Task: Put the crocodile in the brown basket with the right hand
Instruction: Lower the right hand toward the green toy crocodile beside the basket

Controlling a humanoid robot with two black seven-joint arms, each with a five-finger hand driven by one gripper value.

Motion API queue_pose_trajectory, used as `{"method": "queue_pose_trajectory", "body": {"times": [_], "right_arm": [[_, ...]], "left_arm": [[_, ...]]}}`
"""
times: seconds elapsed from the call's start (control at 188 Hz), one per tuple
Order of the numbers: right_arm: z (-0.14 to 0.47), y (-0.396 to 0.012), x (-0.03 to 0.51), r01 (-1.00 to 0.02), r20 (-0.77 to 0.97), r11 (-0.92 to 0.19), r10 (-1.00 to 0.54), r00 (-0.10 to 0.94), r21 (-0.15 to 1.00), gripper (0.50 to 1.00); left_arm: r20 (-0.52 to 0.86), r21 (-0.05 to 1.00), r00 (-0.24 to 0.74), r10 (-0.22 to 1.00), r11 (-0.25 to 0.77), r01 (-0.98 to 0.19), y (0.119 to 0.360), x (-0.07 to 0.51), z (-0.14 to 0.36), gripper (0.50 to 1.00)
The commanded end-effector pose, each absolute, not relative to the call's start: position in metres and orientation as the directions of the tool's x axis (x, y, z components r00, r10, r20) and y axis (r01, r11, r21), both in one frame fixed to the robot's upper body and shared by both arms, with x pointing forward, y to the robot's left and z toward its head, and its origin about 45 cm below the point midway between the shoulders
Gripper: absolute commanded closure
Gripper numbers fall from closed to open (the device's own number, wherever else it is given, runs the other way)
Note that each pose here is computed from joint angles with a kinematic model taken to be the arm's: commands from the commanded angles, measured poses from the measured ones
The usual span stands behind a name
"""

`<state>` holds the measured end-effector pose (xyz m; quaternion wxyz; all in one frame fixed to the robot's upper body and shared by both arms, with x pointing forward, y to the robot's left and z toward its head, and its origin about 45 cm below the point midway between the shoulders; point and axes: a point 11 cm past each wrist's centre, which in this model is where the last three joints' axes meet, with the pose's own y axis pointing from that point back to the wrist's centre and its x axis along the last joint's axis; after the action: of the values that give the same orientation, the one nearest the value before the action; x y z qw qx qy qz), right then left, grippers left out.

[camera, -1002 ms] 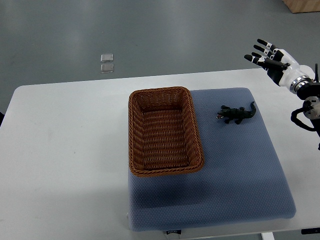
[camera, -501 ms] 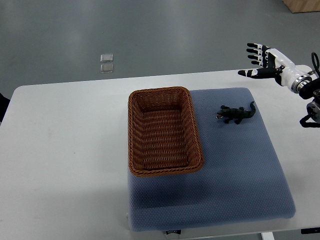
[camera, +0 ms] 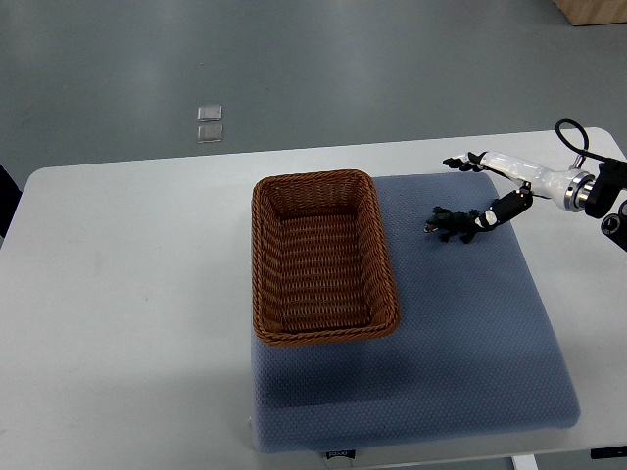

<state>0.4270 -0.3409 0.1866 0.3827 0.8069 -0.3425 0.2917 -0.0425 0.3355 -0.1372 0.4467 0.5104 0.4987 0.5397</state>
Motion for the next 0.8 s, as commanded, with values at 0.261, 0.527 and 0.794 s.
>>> {"method": "queue_pose_trajectory", "body": {"times": [0.261,0.527,0.794], "right_arm": [[0.175,-0.357,0.416,-0.759,0.812,-0.431,-0.097,0.576,0.487,0.581],[0.174,-0.348,0.419,-0.772,0.83,-0.437,-0.094,0.549,0.461,0.593],[0.168,-0.337,0.419,-0.757,0.831,-0.454,-0.062,0.553,0.47,0.605]], "left_arm": [[0.105,0.994,-0.08,0.991,-0.103,0.027,0.335,-0.042,-0.137,0.5],[0.107,0.994,-0.08,0.991,-0.105,0.027,0.336,-0.042,-0.137,0.5],[0.105,0.994,-0.08,0.991,-0.103,0.027,0.335,-0.042,-0.137,0.5]]}}
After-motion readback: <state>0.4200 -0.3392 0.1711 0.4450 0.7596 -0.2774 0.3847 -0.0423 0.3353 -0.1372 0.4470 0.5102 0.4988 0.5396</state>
